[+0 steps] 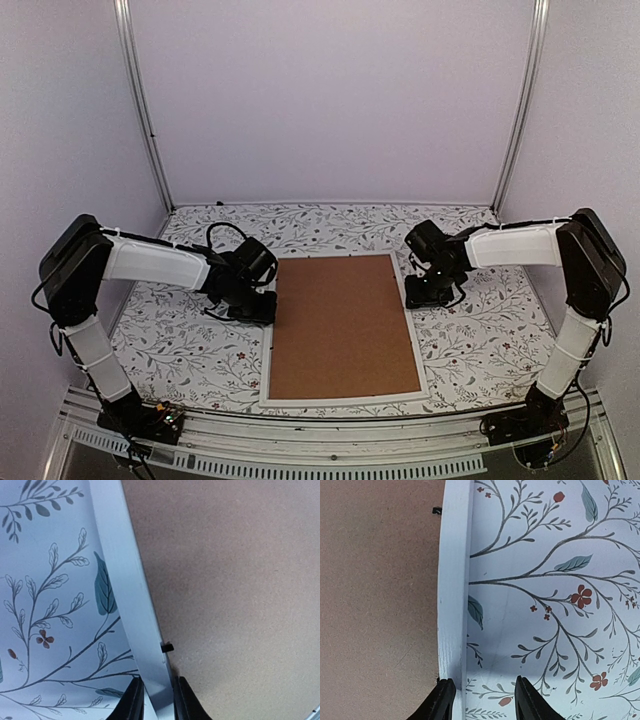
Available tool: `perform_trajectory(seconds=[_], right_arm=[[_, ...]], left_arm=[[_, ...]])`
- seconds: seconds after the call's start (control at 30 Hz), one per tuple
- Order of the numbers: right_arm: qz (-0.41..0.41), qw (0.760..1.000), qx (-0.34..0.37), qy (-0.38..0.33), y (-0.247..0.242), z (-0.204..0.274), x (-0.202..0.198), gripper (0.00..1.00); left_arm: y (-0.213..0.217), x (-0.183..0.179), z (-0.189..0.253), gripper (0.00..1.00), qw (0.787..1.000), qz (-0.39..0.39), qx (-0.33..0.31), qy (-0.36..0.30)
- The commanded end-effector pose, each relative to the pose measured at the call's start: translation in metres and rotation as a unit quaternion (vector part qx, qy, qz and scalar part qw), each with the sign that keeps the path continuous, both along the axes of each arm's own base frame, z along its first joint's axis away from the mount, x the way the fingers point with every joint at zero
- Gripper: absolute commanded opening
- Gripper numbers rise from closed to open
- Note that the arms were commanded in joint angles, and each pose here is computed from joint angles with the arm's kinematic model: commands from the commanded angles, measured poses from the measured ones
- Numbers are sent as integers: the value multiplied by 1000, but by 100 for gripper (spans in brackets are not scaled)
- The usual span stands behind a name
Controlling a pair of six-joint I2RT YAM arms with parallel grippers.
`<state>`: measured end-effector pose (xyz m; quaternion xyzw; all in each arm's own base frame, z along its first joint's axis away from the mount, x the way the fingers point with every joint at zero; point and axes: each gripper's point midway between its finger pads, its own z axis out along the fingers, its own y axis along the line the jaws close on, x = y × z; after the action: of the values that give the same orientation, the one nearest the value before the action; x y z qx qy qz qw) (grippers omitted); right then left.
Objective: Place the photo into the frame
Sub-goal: Press the fastener onto the backboard.
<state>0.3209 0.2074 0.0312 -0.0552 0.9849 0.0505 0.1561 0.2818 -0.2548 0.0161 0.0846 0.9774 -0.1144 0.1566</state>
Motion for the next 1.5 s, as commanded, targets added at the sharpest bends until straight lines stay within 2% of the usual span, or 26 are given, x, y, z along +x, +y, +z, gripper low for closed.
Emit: perform_trajectory(seconds=[0.0, 0.67, 1.17, 1.3, 1.47], right_arm=[[2, 1000, -10, 0, -3, -2, -1, 45], [19, 999, -40, 16, 15, -19, -10, 45], [30, 993, -106, 33, 28, -42, -32, 45], [29, 989, -140, 21, 26, -40, -30, 45], [23, 993, -117, -8, 25, -11, -26, 45]], left_arm=[[2, -14, -17, 21, 1000, -17, 15, 20], [3, -15, -19, 21, 1000, -17, 16, 21], [3, -16, -19, 22, 1000, -18, 15, 20], [4, -17, -18, 21, 1000, -17, 14, 19], [4, -17, -16, 21, 1000, -15, 12, 18]])
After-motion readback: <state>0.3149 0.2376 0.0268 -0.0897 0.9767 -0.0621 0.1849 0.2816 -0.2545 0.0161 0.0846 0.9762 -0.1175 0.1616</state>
